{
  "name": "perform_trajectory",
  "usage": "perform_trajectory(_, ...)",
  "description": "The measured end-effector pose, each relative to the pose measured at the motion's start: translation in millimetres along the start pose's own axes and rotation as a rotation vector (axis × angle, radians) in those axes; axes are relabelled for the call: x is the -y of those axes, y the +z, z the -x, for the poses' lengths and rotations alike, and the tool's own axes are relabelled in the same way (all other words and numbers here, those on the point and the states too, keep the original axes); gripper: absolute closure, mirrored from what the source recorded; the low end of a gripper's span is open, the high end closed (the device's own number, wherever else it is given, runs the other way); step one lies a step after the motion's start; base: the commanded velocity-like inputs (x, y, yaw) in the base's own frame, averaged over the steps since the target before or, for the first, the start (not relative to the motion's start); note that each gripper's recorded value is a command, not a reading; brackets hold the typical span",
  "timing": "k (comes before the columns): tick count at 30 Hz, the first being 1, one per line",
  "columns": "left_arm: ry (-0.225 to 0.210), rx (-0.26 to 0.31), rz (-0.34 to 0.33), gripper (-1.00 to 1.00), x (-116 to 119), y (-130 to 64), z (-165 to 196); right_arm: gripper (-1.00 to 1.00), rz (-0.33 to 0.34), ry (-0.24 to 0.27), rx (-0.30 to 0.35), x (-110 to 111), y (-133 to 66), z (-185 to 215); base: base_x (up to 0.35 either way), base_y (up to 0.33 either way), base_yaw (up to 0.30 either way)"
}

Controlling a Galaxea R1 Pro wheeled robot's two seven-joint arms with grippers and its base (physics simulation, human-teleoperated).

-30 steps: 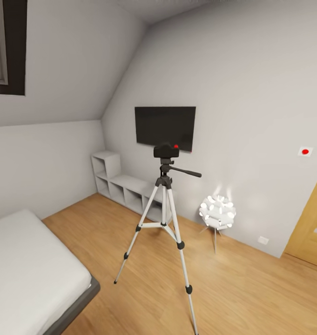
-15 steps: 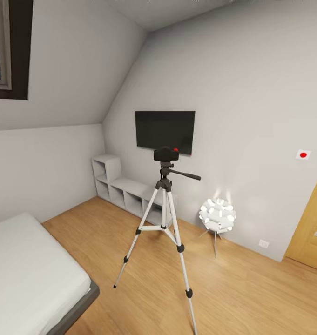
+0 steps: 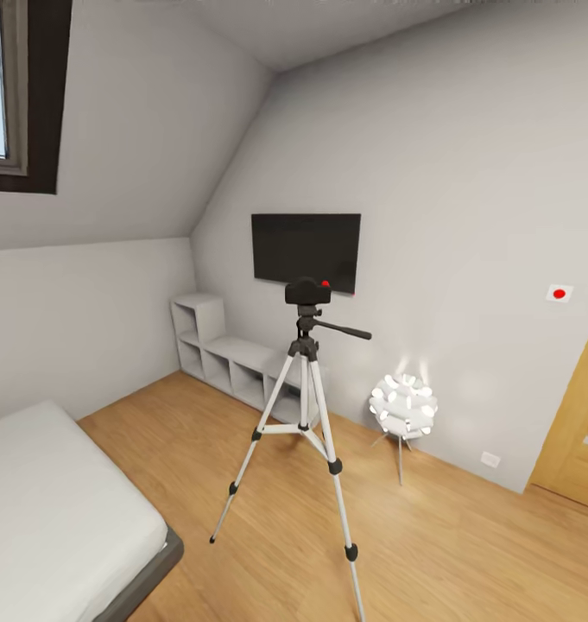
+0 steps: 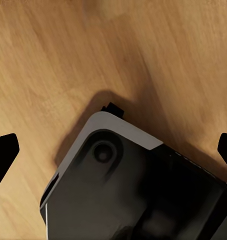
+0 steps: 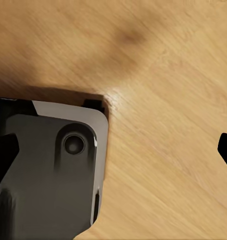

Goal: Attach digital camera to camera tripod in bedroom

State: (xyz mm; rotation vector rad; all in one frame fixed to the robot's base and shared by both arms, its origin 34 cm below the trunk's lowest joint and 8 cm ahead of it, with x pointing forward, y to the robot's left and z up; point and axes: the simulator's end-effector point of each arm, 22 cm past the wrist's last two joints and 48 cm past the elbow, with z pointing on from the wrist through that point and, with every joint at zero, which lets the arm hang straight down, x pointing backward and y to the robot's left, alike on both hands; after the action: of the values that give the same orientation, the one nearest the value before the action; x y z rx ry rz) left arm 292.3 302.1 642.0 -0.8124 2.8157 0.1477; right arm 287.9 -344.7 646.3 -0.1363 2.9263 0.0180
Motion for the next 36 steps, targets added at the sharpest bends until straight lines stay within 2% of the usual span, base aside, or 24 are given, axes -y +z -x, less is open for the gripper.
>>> perform_trajectory(16,-0.004,0.022,-0.013,-1.0,4.4,-3.1,8.8,-1.0,-0.003,0.001,0.023,0.2,-2.5,9.3,0.0,0.0,0.0)
perform_trajectory(22,-0.005,0.03,-0.018,-1.0,6.4,-4.4,11.9,-1.0,-0.043,0.001,0.011,5.9,-2.7,-1.3,0.0,0.0,0.0)
perform_trajectory(26,-0.006,0.035,-0.022,-1.0,7.7,-5.2,14.0,-1.0,-0.068,0.001,0.005,1.8,-1.5,-9.3,0.0,0.0,0.0)
perform_trajectory(36,-0.009,0.049,-0.029,-1.0,10.2,-7.4,19.8,-1.0,-0.08,-0.001,0.016,-0.8,-2.0,-9.8,0.0,0.0,0.0)
